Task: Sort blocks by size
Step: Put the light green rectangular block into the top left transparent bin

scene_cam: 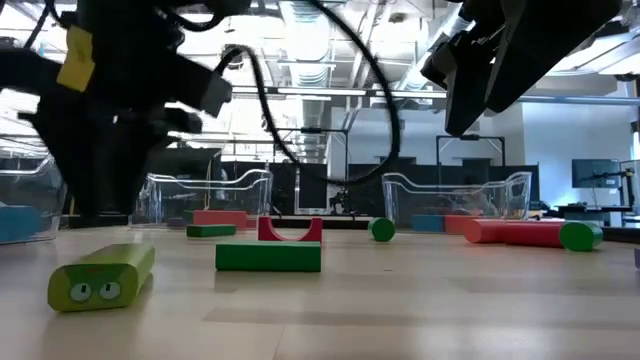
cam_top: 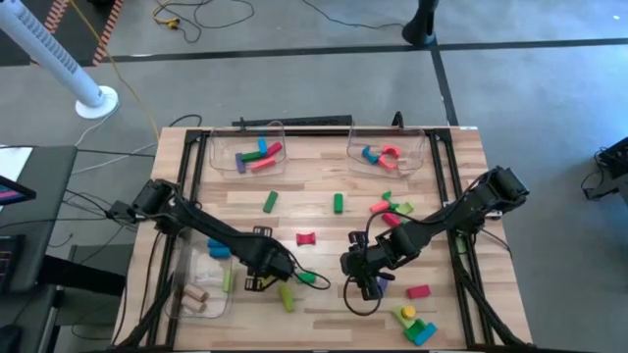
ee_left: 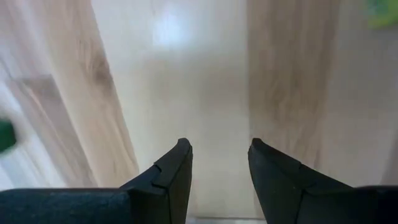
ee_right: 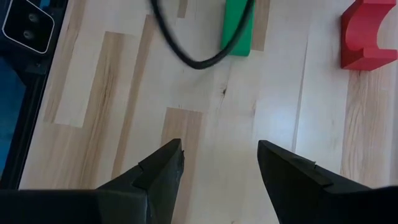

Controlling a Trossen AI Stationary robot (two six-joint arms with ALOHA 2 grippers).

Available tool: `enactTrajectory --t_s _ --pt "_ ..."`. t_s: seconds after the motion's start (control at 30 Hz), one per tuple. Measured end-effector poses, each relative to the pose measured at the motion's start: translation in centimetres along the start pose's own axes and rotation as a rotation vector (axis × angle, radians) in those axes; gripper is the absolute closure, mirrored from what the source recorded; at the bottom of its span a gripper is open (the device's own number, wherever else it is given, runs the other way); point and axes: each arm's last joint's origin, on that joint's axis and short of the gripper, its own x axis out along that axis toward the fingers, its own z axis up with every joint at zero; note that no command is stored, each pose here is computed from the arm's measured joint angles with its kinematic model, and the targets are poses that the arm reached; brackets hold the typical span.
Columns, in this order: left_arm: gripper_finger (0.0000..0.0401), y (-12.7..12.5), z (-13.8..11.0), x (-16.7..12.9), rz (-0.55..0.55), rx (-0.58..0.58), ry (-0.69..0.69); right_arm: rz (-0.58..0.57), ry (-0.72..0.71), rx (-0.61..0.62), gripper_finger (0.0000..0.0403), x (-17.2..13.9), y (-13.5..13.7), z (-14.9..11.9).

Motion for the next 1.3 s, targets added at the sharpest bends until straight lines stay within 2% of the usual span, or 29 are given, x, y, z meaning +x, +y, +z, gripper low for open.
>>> enactTrajectory --t_s 0.1,0.4,0.5,0.67,0.83,0.97,1.3 --pt "0.0254 -0.7 0.4 -0.8 -0.012 0.083 -0.043 0.000 0.000 0.000 0.0163 0.0 0.0 0.0" --pt "0.0254 -4.3 1.6 -2.0 -0.073 0.478 -0.284 -0.003 0.012 -0.003 0.0163 0.3 -0.1 -0.5" --pt "0.0254 -4.6 1.9 -2.1 -0.069 0.551 -0.332 -0.007 0.027 0.019 0.0163 0.6 -0.2 -0.9" --pt "0.0254 -4.2 2.6 -2.2 -0.059 0.638 -0.390 -0.008 0.029 0.042 0.0163 0.7 -0.3 -1.0" --pt "0.0254 -3.8 3.2 -2.3 -0.119 0.708 -0.442 -0.006 0.031 0.053 0.0163 0.7 0.0 -1.0" --pt "0.0254 -3.9 3.0 -1.3 -0.133 0.771 -0.467 -0.003 0.032 0.057 0.0163 0.6 0.1 -1.1" --pt "0.0254 -4.1 3.1 -0.2 -0.128 0.807 -0.507 -0.008 0.031 0.066 0.0163 0.7 -0.2 -1.0"
